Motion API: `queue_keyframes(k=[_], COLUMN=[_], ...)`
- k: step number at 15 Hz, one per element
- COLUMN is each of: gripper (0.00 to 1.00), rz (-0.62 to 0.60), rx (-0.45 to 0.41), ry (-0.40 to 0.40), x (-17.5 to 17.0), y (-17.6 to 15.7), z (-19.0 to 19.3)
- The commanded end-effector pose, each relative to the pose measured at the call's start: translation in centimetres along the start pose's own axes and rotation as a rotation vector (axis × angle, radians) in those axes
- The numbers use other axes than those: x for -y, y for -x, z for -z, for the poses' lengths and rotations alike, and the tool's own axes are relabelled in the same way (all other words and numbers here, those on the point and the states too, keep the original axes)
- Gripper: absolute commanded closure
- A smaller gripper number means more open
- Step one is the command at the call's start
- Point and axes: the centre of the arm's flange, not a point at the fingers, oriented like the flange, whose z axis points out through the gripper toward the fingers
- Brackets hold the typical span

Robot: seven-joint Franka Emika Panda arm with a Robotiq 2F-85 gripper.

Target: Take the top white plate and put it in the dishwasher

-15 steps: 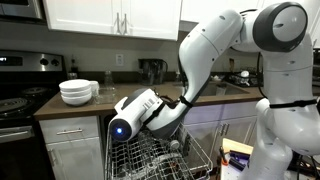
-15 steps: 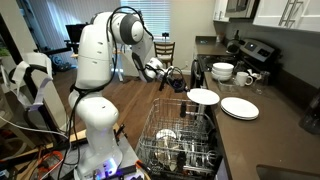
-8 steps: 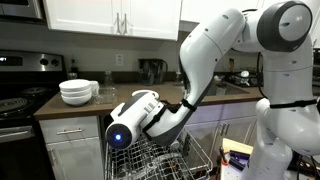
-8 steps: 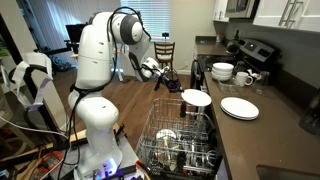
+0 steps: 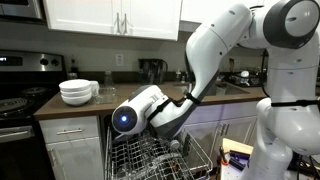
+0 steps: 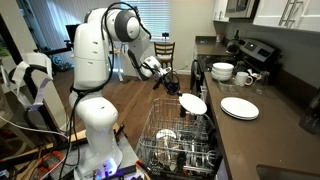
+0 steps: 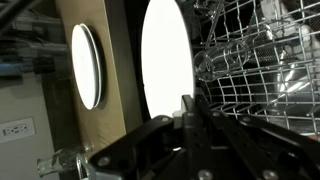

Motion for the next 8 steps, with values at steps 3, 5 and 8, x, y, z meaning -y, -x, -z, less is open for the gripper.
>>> queue_keyframes(k=[3, 5, 8], gripper=[0.95, 0.95, 0.95], rz=[0.058, 0.075, 0.103], rx=[0.012, -0.012, -0.068], ry=[-0.143, -0.196, -0.278], x=[-5.9, -7.5, -9.4], y=[3.3, 3.6, 3.5], z=[0.6, 0.9, 1.6])
